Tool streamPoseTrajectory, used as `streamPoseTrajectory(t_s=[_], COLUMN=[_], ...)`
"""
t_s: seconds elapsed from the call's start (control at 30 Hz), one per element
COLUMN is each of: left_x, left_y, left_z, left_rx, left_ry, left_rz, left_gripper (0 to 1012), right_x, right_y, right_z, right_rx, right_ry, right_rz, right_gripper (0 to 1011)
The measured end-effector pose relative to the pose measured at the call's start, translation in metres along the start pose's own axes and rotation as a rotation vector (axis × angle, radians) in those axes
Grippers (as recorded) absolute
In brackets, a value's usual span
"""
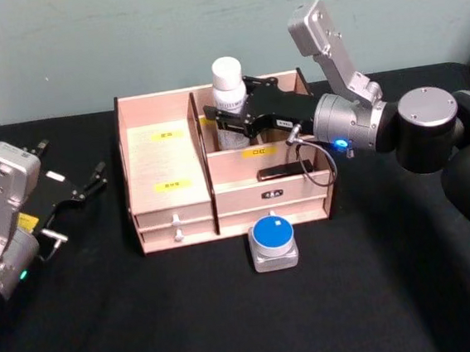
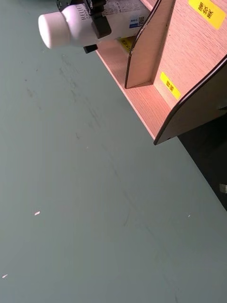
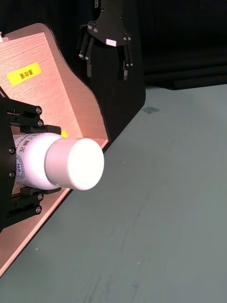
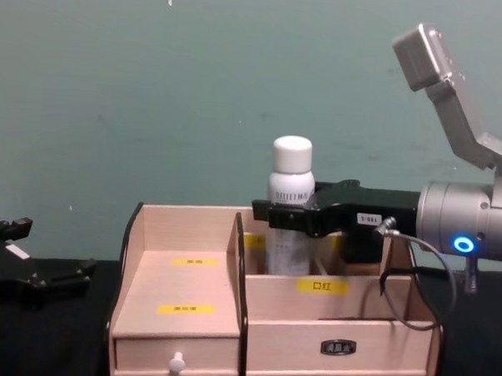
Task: Pick up the facial cleanser and watermelon frost from the table and place them into the tiered storage box.
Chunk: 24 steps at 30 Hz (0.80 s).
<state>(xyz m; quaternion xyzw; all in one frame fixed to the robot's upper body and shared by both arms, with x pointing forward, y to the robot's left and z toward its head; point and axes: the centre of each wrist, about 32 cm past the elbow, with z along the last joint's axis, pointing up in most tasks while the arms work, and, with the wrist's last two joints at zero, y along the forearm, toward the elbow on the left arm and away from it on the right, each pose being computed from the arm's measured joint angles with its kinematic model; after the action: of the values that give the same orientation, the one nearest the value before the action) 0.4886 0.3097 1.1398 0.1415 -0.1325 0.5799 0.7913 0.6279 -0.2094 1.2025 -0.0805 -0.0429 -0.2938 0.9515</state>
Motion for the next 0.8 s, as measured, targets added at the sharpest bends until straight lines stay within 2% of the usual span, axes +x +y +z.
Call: streamPoseTrajectory(t_s=[0.8], left_x=[0.0], left_y=[0.0], left_z=[0.0], left_rx=[0.0], left_ry=[0.0], left_rz=[0.0], left_gripper=[1010], right_x=[-0.0002], right_y=[0.0035], right_z=[-0.0035], right_rx=[-0.069], right_ry=[0.003], right_rz=[0.007], right_gripper=[593])
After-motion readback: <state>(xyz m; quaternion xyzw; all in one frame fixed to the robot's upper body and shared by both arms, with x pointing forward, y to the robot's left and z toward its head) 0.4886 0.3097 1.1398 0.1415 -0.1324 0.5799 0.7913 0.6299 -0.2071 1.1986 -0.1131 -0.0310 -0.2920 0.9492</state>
